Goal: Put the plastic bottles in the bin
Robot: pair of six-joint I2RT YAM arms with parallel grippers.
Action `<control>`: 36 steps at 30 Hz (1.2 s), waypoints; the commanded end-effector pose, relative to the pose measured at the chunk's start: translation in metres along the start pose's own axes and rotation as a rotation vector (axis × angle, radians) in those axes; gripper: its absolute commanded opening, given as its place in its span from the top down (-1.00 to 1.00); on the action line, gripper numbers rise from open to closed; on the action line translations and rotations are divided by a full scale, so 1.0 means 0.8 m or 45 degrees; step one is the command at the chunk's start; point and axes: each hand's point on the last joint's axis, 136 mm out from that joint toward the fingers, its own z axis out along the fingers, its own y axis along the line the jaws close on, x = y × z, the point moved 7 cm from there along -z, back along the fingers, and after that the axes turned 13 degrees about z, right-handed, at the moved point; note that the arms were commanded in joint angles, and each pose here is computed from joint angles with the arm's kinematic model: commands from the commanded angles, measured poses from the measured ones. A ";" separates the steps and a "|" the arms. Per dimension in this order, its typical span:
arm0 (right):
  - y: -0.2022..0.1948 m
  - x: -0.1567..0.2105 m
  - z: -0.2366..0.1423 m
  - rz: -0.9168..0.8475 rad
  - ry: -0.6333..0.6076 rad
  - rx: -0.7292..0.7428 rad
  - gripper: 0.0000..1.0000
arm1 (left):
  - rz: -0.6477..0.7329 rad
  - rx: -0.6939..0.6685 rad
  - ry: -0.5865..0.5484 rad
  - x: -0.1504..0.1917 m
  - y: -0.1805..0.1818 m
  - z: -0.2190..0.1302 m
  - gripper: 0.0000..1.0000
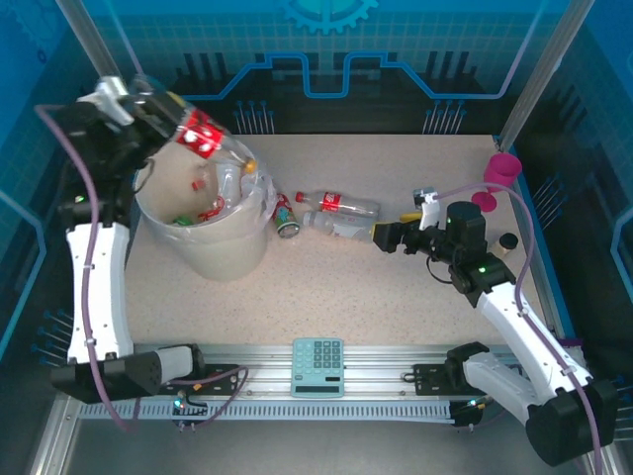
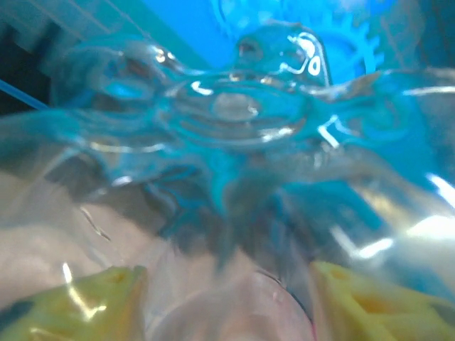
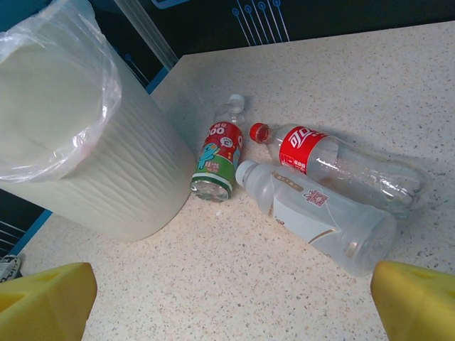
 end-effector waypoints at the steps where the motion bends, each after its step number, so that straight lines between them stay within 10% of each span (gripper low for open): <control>1: -0.005 0.000 0.000 -0.029 0.002 0.020 -0.99 | -0.089 0.023 0.027 -0.006 0.021 -0.021 0.05; 15: -0.015 0.004 0.008 -0.046 0.041 0.062 -0.99 | 0.404 -0.606 0.323 0.000 0.108 -0.007 0.16; 36: -0.020 0.010 0.011 -0.048 0.041 0.071 -0.99 | 0.483 -0.557 0.898 0.154 0.117 0.058 0.08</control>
